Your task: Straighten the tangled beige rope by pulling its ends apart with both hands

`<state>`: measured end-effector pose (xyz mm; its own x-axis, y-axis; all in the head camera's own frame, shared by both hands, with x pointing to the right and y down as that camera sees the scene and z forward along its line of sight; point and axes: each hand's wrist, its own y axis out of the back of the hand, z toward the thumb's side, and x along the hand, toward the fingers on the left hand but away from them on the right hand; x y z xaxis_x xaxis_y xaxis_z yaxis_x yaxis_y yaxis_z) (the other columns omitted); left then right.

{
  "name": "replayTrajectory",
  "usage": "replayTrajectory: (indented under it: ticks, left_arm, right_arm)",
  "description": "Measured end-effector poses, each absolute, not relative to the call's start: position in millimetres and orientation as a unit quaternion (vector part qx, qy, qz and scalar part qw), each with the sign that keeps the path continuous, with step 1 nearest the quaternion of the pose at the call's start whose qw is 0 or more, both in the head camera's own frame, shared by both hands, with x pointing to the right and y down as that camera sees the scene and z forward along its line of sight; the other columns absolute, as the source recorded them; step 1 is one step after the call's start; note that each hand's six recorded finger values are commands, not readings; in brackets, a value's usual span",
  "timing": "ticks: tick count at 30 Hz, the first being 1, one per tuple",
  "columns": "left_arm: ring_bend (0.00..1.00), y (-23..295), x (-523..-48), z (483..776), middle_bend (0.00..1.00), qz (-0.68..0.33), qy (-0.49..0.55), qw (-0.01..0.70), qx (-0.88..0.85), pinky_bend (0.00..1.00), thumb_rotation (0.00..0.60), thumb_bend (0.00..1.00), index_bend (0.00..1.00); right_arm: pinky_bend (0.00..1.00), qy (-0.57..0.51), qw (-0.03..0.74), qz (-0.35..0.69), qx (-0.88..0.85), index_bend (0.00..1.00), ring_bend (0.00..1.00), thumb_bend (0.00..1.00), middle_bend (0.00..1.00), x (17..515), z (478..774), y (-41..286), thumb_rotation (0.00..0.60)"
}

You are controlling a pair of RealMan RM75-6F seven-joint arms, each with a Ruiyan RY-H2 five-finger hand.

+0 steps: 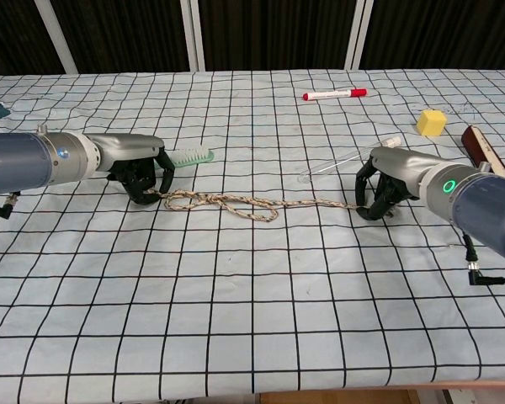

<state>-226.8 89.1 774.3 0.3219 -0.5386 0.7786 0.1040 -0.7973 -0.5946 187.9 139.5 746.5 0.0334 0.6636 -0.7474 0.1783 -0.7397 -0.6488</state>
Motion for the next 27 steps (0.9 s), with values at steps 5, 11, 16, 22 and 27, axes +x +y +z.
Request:
replayTrajectory:
  ticks: [5,11,16,22,27]
  left_arm:
    - [0.88,89.3,-225.2,773.6,0.89,-0.563,0.141,0.287,-0.762,0.85,0.600,0.44,0.62]
    - [0.88,88.8,-223.7,773.0,0.89,-0.563,0.142,0.287,-0.762,0.85,0.600,0.44,0.62]
    - [0.89,89.6,-223.2,773.8,0.89,-0.563,0.141,0.286,-0.762,0.85,0.600,0.44,0.62]
    - [0.89,86.5,-223.4,771.1,0.90,-0.562,0.147,0.287,-0.762,0.85,0.600,0.45,0.62]
    - [0.89,79.8,-223.9,764.1,0.90,-0.557,0.157,0.290,-0.762,0.85,0.600,0.46,0.62]
  right_arm:
    - [1.00,-0.304,0.193,0.625,-0.693,0.66,1.00,0.48,1.00,187.0,746.5,140.5,0.600]
    - [1.00,-0.306,0.195,0.624,-0.692,0.66,1.00,0.48,1.00,187.6,745.3,138.7,0.600]
    - [1.00,-0.309,0.192,0.623,-0.692,0.66,1.00,0.48,1.00,188.1,744.8,138.5,0.600]
    - [1.00,-0.313,0.192,0.624,-0.690,0.66,1.00,0.48,1.00,191.1,743.9,135.0,0.600]
    - [1.00,-0.324,0.202,0.621,-0.685,0.66,1.00,0.48,1.00,197.3,735.3,126.0,0.600]
